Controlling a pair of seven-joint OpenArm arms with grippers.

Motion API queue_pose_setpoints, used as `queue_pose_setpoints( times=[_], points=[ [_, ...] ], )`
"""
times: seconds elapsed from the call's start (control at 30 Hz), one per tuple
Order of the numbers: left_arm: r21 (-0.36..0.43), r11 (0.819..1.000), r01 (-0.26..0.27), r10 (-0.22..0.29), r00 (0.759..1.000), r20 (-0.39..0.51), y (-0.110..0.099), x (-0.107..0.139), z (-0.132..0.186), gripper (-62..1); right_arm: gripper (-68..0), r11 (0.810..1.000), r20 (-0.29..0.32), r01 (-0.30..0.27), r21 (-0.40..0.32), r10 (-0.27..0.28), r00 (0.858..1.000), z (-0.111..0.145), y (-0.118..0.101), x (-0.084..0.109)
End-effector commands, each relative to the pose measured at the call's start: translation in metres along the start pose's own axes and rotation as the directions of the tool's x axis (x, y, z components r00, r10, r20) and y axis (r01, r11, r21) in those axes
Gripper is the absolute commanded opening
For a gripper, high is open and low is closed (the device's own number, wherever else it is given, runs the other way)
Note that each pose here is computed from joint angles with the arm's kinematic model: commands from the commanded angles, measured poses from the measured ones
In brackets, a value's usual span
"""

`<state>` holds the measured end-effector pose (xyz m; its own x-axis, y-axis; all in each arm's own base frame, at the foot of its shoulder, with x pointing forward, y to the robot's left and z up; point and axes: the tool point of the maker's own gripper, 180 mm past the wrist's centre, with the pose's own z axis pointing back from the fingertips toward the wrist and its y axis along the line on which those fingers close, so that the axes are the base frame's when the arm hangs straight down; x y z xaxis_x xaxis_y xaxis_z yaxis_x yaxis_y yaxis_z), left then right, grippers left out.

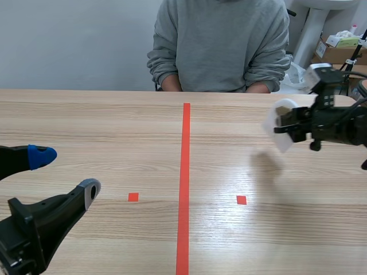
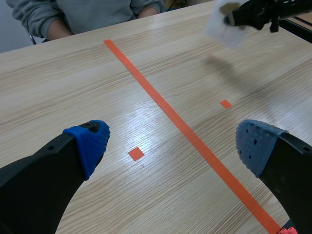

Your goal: Do the leaf sorting experiment

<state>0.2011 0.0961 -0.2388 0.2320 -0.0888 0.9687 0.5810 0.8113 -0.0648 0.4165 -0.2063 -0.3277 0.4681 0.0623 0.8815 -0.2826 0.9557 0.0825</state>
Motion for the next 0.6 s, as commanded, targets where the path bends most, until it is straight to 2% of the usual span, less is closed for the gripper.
queue_pose_setpoints(
  times=[0.0,0.07,0.13,0.23,0.37,0.57],
  points=[
    [-0.002,1.0,0.002,-0.002,0.999,0.038,-0.001,0.011,0.0,-5.8,-65.6,0.999,0.052,-0.004,-0.047,0.007,0.999,0.004,-0.016,0.024],
    [-0.002,1.0,0.002,-0.002,0.999,0.038,-0.001,0.011,0.0,-5.8,-65.6,0.992,0.062,0.011,-0.122,-0.004,0.998,0.011,-0.037,0.028],
    [-0.002,1.0,0.002,-0.002,0.999,0.038,-0.001,0.011,0.0,-5.8,-65.6,0.986,0.064,-0.004,-0.168,0.015,0.998,0.015,-0.049,0.03],
    [-0.002,1.0,0.002,-0.002,0.999,0.038,-0.001,0.011,0.0,-5.8,-65.5,0.979,0.027,-0.066,-0.194,0.073,0.997,0.016,-0.054,0.024],
    [-0.002,1.0,0.002,-0.002,0.999,0.038,-0.001,0.011,0.0,-5.8,-65.5,0.959,0.033,-0.045,-0.281,0.057,0.998,0.019,-0.069,0.019],
    [-0.002,1.0,0.002,-0.002,0.999,0.038,-0.001,0.011,0.0,-5.8,-64.8,0.929,0.026,-0.065,-0.364,0.08,0.996,0.027,-0.084,0.005]
  ],
)
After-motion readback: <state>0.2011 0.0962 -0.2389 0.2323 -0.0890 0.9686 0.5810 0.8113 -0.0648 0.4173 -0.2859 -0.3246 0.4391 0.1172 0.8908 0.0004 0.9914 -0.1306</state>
